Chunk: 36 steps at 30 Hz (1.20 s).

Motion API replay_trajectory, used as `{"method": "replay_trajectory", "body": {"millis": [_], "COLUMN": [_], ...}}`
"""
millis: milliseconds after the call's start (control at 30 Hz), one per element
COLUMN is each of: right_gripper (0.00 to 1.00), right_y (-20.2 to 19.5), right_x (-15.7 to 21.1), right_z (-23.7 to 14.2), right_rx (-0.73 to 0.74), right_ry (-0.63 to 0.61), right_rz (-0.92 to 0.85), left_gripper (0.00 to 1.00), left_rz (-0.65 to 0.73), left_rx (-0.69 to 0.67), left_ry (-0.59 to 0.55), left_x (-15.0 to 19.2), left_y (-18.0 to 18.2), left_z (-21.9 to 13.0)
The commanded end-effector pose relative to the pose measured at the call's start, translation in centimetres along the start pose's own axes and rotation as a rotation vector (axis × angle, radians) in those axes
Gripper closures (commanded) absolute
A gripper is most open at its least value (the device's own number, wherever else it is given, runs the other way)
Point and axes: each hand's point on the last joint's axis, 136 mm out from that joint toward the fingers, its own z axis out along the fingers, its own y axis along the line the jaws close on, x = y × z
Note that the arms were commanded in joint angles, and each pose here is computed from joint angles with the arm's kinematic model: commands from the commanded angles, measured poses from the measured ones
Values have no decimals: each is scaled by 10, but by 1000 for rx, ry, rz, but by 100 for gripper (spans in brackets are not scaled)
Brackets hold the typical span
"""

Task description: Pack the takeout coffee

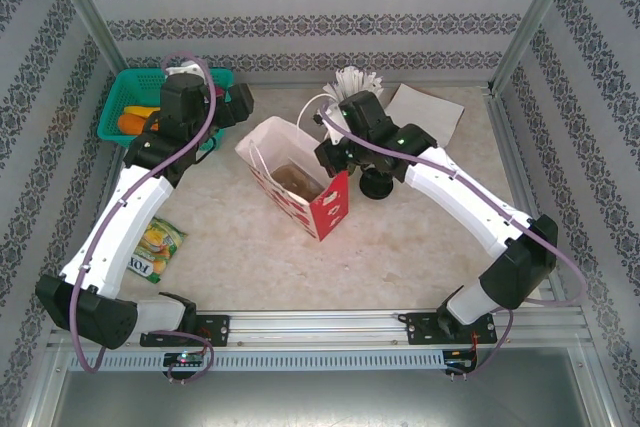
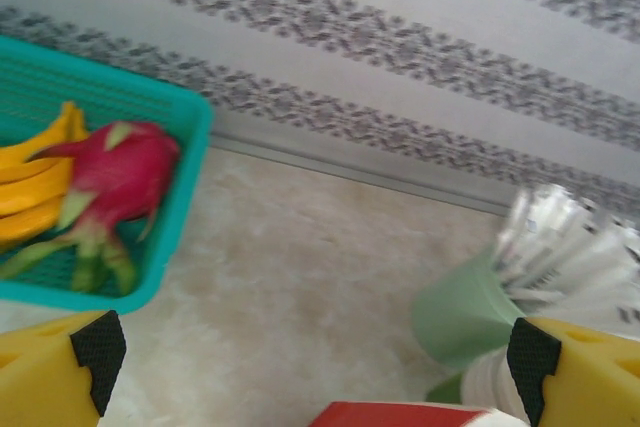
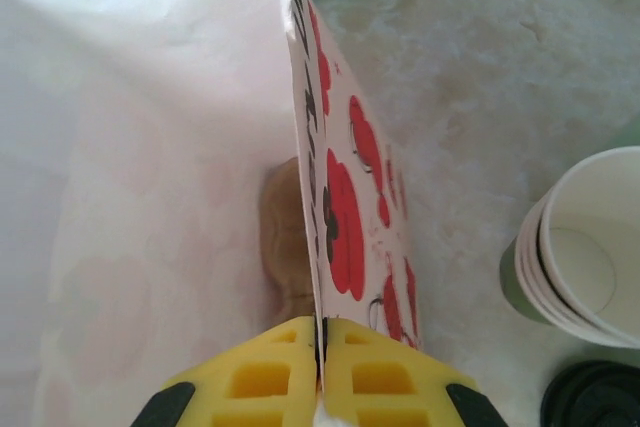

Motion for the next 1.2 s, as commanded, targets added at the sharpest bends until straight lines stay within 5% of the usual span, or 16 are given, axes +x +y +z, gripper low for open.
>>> {"method": "replay_trajectory", "body": {"millis": [0,567,800,1167], "right_gripper": [100,100,100,96], "right_y": [7,-10,-17,-3], "right_x": [-18,-7,37,25], "right_z": [-19,-28,1,0], "right_rx": [31,251,281,217], "right_ry": [-89,-178,-52,-77], "right_rz": [79,364,432,389], "left_gripper": [0,0,0,0], "left_rz": [-77,-225,-257,-319], "left_rx": [-182,-485,-450,-342], "left_ry": [-4,100,253,489], "left_x": [6,60,103,183], "left_y": [41,129,125,90], "left_z": [-4,-13,5,34]}}
